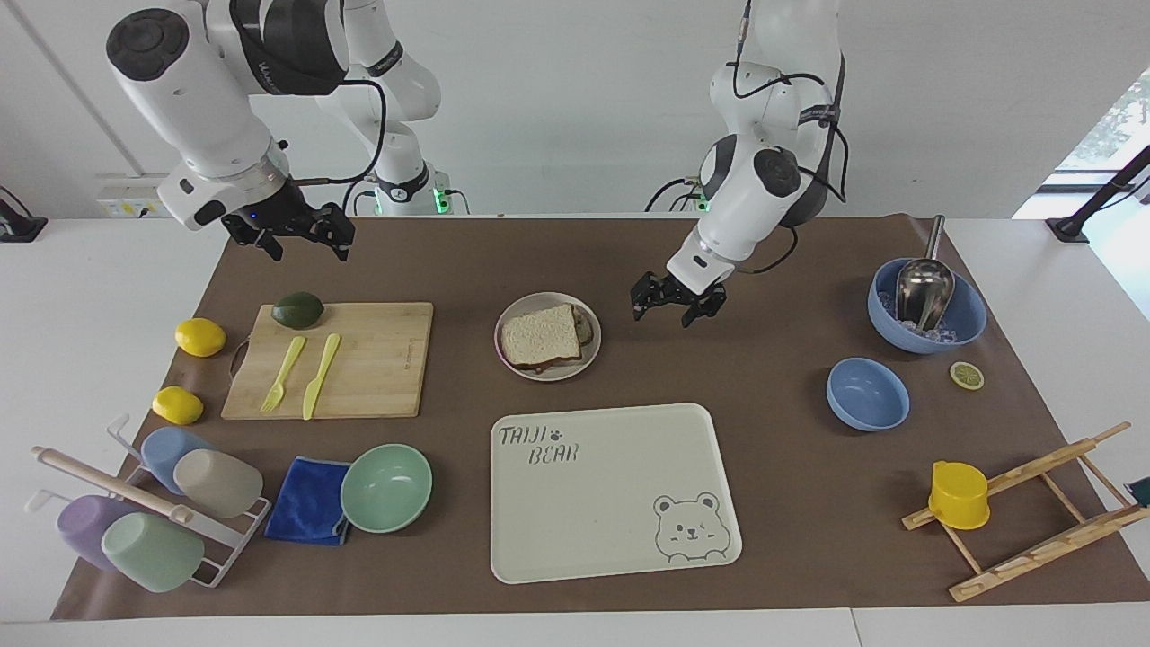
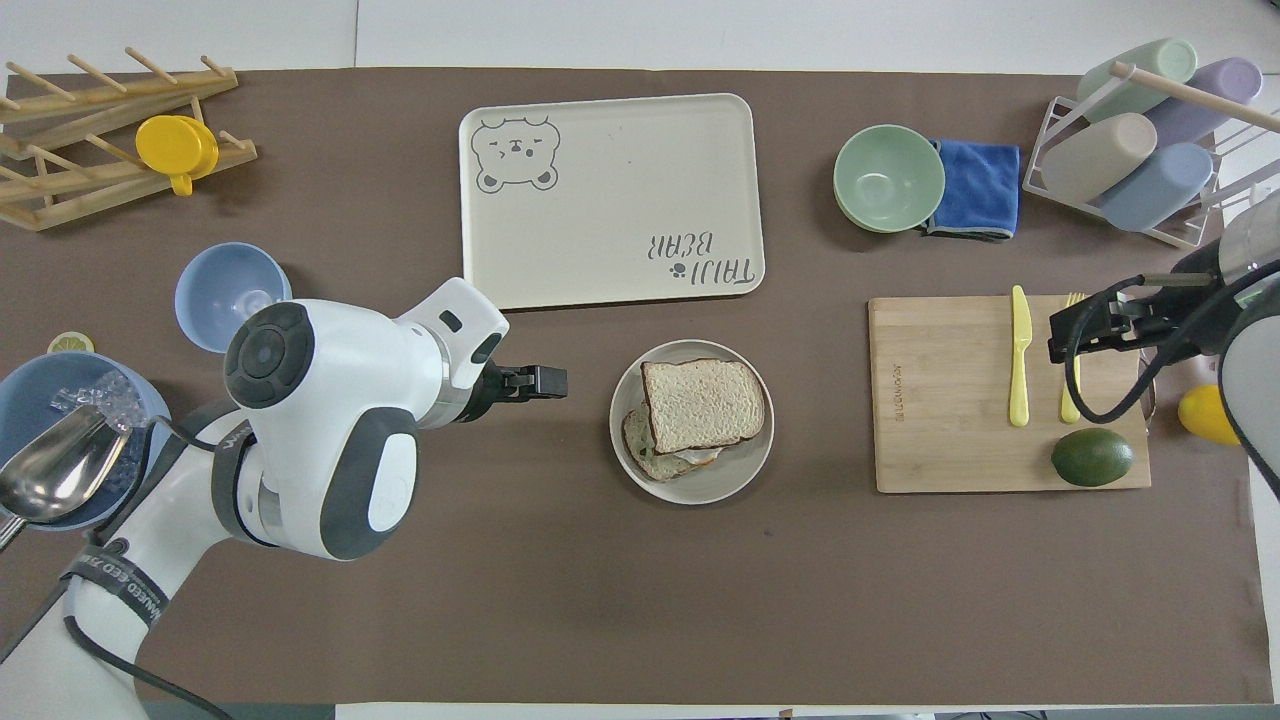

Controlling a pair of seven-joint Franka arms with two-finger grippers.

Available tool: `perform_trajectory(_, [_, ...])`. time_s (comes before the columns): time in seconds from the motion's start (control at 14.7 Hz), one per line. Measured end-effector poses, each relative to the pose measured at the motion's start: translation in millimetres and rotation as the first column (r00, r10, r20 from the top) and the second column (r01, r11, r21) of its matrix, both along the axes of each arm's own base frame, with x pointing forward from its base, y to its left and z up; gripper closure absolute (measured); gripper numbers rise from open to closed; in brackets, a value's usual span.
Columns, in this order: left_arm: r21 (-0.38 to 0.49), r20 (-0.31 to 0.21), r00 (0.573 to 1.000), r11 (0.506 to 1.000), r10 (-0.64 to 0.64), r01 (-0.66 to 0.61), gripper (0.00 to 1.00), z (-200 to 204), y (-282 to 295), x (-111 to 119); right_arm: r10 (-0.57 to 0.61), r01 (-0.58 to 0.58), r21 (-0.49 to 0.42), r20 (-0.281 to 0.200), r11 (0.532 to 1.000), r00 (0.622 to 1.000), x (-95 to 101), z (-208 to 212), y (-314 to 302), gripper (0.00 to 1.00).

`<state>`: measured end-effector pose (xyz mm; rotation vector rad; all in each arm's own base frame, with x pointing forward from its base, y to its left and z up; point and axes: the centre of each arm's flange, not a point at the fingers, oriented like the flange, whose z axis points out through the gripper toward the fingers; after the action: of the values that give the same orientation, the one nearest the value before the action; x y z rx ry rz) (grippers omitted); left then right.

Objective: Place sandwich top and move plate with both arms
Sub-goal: 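Grasp the rim of the white plate with the left gripper, then lift the plate and carry it over the white bear tray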

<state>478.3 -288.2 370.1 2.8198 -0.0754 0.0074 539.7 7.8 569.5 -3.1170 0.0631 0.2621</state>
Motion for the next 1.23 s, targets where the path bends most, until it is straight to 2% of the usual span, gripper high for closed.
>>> perform_trajectory(0.34, [0.000, -0.017, 1.000, 1.000, -0.014, 0.014, 0.00, -53, -40, -13, 0.001, -0.001, 0.003, -0.020, 1.000, 1.000, -2.6, -1, -7, 0.00])
perform_trajectory(0.61, [-0.011, -0.034, 0.999, 1.000, -0.005, 0.004, 0.04, -62, -48, -17, 0.002, -0.002, 0.002, -0.019, 1.000, 1.000, -2.7, -1, -11, 0.00])
perform_trajectory(1.02, [-0.022, -0.045, 0.999, 1.000, -0.008, 0.007, 0.17, -62, -63, -28, 0.001, -0.001, -0.001, -0.012, 1.000, 1.000, -1.9, 2, -19, 0.00])
perform_trajectory(1.09, [-0.020, -0.047, 0.999, 1.000, -0.009, 0.008, 0.24, -64, -65, -29, 0.011, -0.011, 0.001, -0.004, 1.000, 1.000, -1.2, 6, -21, 0.00])
perform_trajectory(1.16, [-0.019, -0.047, 0.999, 1.000, -0.008, 0.007, 0.24, -66, -66, -30, 0.013, -0.013, 0.002, -0.001, 1.000, 1.000, -1.2, 9, -23, 0.00])
perform_trajectory(1.23, [-0.018, -0.048, 0.999, 1.000, -0.003, 0.002, 0.31, -68, -67, -30, 0.012, -0.012, 0.004, -0.003, 1.000, 1.000, -1.8, 11, -28, 0.00])
